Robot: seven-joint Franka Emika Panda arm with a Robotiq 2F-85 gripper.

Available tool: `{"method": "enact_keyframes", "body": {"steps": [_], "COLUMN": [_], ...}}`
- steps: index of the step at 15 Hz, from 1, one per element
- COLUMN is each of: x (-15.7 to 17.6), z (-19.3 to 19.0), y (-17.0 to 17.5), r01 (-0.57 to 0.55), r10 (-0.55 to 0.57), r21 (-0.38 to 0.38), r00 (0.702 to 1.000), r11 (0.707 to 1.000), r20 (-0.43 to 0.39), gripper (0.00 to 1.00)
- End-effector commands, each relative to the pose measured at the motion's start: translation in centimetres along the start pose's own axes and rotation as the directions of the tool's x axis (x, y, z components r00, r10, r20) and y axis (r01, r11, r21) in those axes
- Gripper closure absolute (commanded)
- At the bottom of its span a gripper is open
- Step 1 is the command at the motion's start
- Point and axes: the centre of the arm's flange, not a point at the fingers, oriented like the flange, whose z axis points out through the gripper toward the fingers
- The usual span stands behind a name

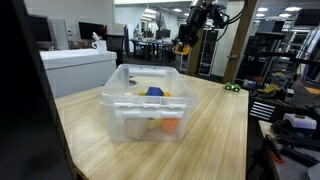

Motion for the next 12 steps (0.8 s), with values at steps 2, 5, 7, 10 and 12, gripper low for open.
{"method": "enact_keyframes", "body": {"steps": [2, 5, 7, 10, 12], "x": [-3.6, -4.3, -4.4, -4.2, -3.8], "z": [2.2, 4.4, 5.6, 7.1, 7.2], "y": [-3.9, -6.9, -8.8, -10.9, -11.5], "r01": [0.11, 0.15, 0.179, 0.208, 0.208], "r10": [-0.11, -0.15, -0.178, -0.207, -0.208], "r21": [0.001, 0.0, -0.004, -0.012, -0.011], "r00": [0.993, 0.987, 0.983, 0.978, 0.978], "r11": [0.994, 0.989, 0.984, 0.978, 0.978], "r20": [0.041, 0.05, 0.044, 0.014, -0.012], "gripper": [0.88, 0.88, 0.88, 0.88, 0.37]}}
